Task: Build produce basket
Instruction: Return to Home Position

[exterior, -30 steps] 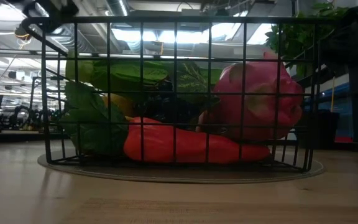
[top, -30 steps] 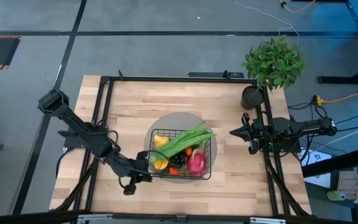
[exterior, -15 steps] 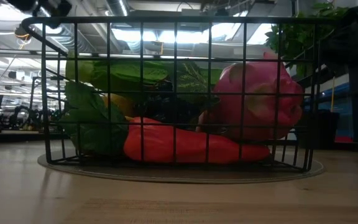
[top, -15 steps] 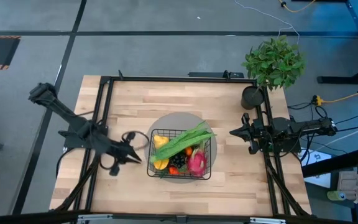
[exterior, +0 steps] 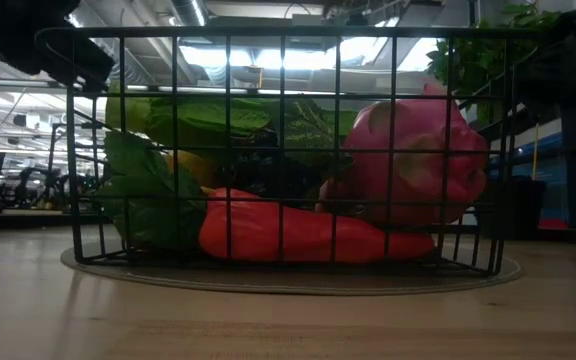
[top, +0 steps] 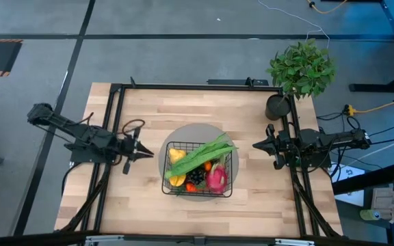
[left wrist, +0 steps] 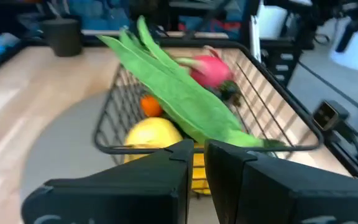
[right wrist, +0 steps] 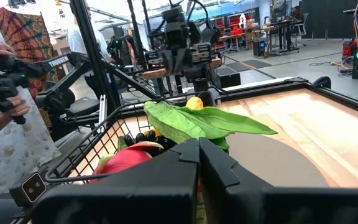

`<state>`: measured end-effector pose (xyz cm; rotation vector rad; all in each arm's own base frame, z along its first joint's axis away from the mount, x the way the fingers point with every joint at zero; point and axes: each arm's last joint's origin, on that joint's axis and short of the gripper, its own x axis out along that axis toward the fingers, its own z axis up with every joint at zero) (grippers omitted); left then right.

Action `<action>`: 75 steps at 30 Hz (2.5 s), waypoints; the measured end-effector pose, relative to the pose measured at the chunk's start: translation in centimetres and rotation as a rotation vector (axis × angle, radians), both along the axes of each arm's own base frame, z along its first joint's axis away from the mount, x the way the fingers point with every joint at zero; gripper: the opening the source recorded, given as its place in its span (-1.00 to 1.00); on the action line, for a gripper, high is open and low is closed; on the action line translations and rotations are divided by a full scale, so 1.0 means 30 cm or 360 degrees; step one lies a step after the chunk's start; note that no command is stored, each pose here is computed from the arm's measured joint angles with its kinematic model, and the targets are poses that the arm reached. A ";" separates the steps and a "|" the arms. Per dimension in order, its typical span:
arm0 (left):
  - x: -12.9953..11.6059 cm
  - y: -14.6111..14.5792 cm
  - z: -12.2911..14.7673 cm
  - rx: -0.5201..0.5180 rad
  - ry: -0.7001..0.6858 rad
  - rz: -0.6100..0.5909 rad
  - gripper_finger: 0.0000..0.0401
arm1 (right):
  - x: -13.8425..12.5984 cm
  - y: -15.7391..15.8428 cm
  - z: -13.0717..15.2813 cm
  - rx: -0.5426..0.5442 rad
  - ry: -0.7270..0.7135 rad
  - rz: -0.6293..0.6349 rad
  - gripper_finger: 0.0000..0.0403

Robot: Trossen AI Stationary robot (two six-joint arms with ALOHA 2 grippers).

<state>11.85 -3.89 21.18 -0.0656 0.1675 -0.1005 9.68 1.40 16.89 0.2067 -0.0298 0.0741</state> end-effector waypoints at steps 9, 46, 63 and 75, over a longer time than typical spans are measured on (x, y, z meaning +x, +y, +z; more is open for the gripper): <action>-0.047 0.067 -0.054 -0.0049 -0.0154 0.0205 -0.86 | 0.000 0.000 0.000 0.0000 0.0000 0.0000 -0.98; -0.068 0.125 -0.150 0.0068 -0.0284 0.0185 -0.86 | 0.000 0.000 0.000 0.0000 0.0000 0.0001 -0.98; -0.068 0.113 -0.151 0.0073 -0.0278 0.0119 -0.86 | 0.000 0.000 0.000 0.0000 0.0000 0.0000 -0.98; -0.068 0.113 -0.152 0.0050 -0.0270 0.0122 -0.86 | 0.000 0.000 0.000 0.0000 0.0000 0.0000 -0.98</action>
